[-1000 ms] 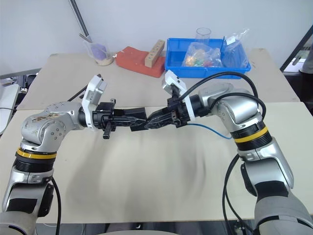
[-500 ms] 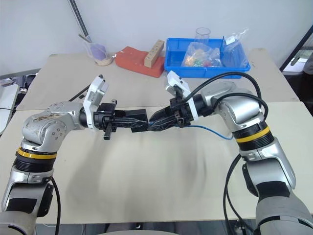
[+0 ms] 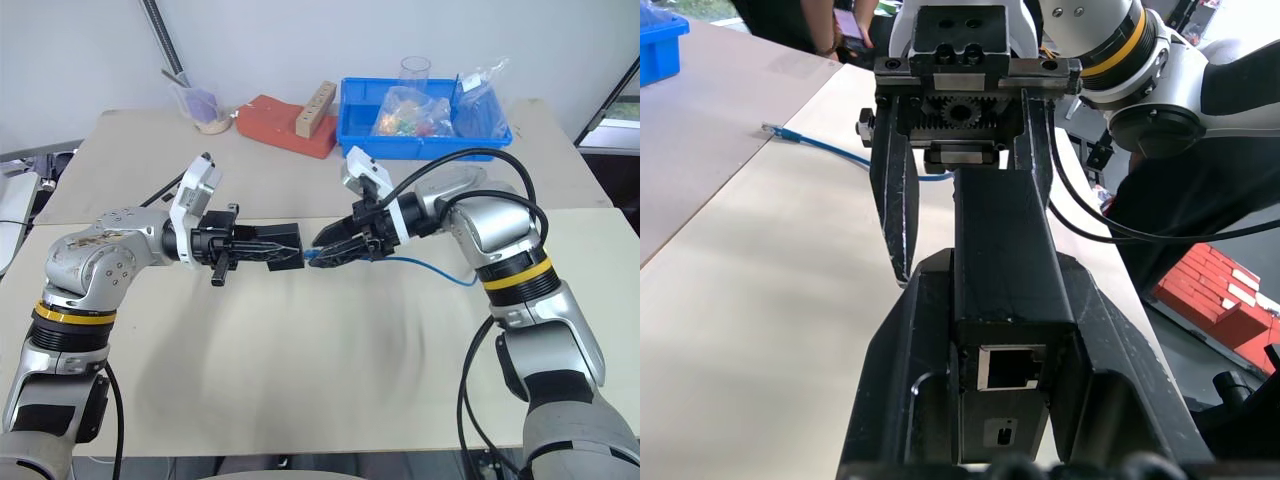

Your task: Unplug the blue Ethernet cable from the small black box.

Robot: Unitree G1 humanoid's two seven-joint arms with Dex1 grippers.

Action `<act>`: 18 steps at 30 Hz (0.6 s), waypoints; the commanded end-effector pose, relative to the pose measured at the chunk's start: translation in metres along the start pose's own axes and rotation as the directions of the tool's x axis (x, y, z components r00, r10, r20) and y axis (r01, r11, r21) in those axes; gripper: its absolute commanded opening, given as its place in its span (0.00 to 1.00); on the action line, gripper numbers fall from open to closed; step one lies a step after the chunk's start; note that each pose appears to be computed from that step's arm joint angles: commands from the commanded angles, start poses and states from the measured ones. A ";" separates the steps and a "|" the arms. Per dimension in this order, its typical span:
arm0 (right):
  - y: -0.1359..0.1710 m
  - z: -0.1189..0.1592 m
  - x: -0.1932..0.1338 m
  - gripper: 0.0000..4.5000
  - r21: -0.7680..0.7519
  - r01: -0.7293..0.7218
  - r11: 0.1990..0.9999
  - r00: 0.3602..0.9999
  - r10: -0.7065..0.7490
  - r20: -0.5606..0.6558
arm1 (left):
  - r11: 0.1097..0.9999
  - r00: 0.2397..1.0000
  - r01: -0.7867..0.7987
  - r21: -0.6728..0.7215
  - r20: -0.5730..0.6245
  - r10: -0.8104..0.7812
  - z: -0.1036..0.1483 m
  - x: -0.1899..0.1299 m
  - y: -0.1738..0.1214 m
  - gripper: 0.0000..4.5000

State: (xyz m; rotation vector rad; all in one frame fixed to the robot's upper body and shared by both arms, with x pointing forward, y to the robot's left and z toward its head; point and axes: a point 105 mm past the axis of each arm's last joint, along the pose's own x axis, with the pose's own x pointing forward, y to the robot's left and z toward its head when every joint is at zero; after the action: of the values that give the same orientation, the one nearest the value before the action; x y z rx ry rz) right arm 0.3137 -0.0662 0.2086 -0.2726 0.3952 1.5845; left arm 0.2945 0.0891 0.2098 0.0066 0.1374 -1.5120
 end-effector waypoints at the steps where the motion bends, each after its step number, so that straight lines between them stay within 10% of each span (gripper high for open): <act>1: 0.002 0.011 -0.005 0.24 -0.050 0.003 0.999 1.000 -0.001 0.031 | 0.998 1.000 0.012 0.063 0.012 -0.013 0.011 -0.001 -0.004 0.13; 5: 0.002 0.013 -0.004 0.01 -0.053 -0.006 0.999 0.999 0.008 0.036 | 0.998 1.000 0.015 0.063 0.011 -0.015 0.011 -0.001 -0.005 0.13; 16: 0.006 0.014 -0.006 0.01 -0.054 -0.037 0.998 0.999 0.039 0.025 | 0.998 1.000 0.013 0.059 0.010 -0.014 0.010 -0.001 -0.005 0.13; 18: 0.007 0.016 -0.006 0.20 -0.063 -0.043 0.997 0.999 0.045 0.027 | 0.998 1.000 0.013 0.060 0.011 -0.013 0.010 -0.001 -0.005 0.13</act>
State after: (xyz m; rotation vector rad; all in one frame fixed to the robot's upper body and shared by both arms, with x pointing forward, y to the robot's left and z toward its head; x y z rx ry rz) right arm 0.3092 -0.0645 0.2083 -0.2710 0.4020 1.6316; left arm 0.2956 0.0906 0.2096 0.0185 0.1375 -1.5010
